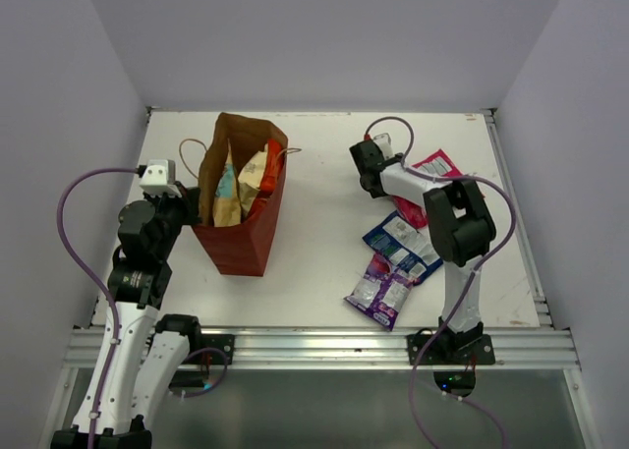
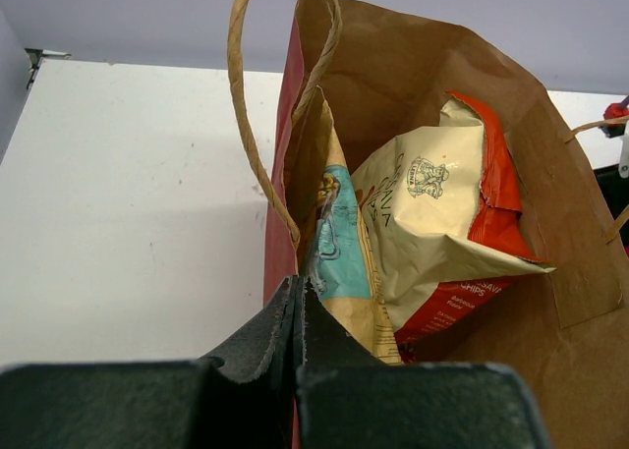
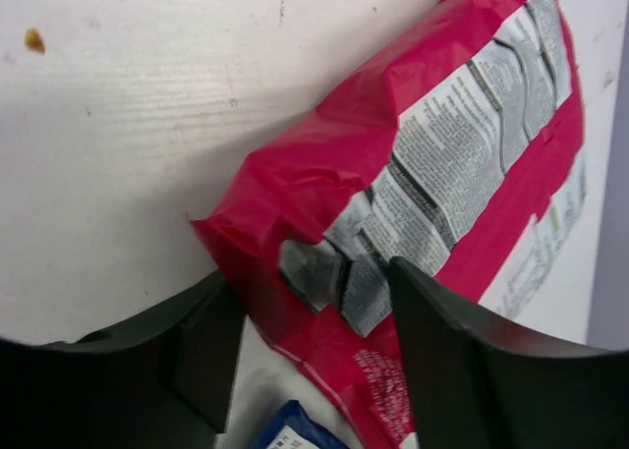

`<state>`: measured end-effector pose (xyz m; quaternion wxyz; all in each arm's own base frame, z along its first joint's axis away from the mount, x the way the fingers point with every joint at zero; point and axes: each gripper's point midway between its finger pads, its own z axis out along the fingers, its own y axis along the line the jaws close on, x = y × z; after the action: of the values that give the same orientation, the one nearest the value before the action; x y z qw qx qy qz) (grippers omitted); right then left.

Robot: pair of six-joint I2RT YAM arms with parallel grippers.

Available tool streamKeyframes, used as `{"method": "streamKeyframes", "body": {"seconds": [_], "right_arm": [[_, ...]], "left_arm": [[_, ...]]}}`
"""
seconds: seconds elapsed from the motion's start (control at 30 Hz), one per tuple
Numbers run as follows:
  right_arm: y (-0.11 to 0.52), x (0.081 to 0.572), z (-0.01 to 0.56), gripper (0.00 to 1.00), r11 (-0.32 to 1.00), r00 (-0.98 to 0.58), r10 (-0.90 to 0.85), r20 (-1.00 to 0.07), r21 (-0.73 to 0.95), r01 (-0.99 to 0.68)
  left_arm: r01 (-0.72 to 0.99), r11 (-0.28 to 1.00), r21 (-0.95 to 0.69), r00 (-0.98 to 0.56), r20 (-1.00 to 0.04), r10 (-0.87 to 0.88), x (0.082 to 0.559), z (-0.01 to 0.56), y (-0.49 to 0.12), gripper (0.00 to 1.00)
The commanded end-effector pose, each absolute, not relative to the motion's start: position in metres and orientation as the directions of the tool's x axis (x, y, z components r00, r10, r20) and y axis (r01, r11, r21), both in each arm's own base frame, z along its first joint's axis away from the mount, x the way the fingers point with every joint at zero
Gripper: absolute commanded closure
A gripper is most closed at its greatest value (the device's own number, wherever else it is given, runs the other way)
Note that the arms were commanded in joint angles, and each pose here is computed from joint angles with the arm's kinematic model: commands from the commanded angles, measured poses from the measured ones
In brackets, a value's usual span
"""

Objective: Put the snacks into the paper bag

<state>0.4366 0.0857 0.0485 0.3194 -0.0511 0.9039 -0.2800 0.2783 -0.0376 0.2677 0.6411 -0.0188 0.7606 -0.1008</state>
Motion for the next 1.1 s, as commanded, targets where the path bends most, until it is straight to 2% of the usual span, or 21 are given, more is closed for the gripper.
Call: {"method": "streamKeyframes", "body": {"seconds": [0.0, 0.03, 0.1, 0.17, 0.2, 0.37, 0.47, 0.67, 0.73, 0.87, 1.07], "right_arm": [[0.083, 0.455, 0.053, 0.42, 0.846, -0.771, -0.260, -0.582, -0.522, 0.108], [0.082, 0.455, 0.052, 0.56, 0.845, -0.773, -0.259, -0.579, -0.523, 0.108], [0.078, 0.453, 0.048, 0.75, 0.851, -0.782, -0.253, -0.570, -0.515, 0.100], [0.076, 0.452, 0.049, 0.90, 0.850, -0.784, -0.256, -0.565, -0.518, 0.096], [0.076, 0.450, 0.052, 1.00, 0.847, -0.784, -0.258, -0.564, -0.522, 0.097], [0.078, 0.446, 0.084, 1.00, 0.873, -0.755, -0.253, -0.606, -0.479, 0.092], [0.083, 0.442, 0.138, 1.00, 0.908, -0.697, -0.223, -0.682, -0.406, 0.107], [0.090, 0.417, 0.300, 1.00, 0.979, -0.443, -0.092, -0.892, -0.162, 0.123], [0.097, 0.406, 0.341, 1.00, 0.994, -0.369, -0.032, -0.929, -0.068, 0.084], [0.140, 0.395, 0.429, 1.00, 0.982, -0.228, 0.101, -0.968, 0.134, -0.133], [0.191, 0.376, 0.536, 1.00, 0.916, -0.039, 0.226, -0.973, 0.226, -0.332]], "left_arm": [[0.125, 0.979, -0.163, -0.149, -0.978, -0.144, 0.281, 0.273, -0.041, 1.00], [0.123, 0.979, -0.161, -0.149, -0.979, -0.142, 0.281, 0.273, -0.040, 1.00], [0.122, 0.979, -0.162, -0.149, -0.978, -0.144, 0.281, 0.274, -0.040, 1.00], [0.122, 0.979, -0.162, -0.149, -0.978, -0.144, 0.281, 0.273, -0.040, 1.00], [0.122, 0.979, -0.161, -0.149, -0.979, -0.142, 0.281, 0.273, -0.040, 1.00], [0.122, 0.979, -0.162, -0.146, -0.979, -0.144, 0.281, 0.274, -0.040, 1.00], [0.120, 0.980, -0.162, -0.142, -0.979, -0.144, 0.280, 0.275, -0.040, 1.00], [0.120, 0.980, -0.162, -0.142, -0.979, -0.144, 0.280, 0.274, -0.040, 1.00], [0.119, 0.980, -0.163, -0.138, -0.980, -0.146, 0.280, 0.276, -0.039, 1.00], [0.119, 0.980, -0.163, -0.138, -0.980, -0.146, 0.279, 0.276, -0.039, 1.00], [0.116, 0.980, -0.164, -0.141, -0.979, -0.147, 0.280, 0.275, -0.039, 1.00]]}}
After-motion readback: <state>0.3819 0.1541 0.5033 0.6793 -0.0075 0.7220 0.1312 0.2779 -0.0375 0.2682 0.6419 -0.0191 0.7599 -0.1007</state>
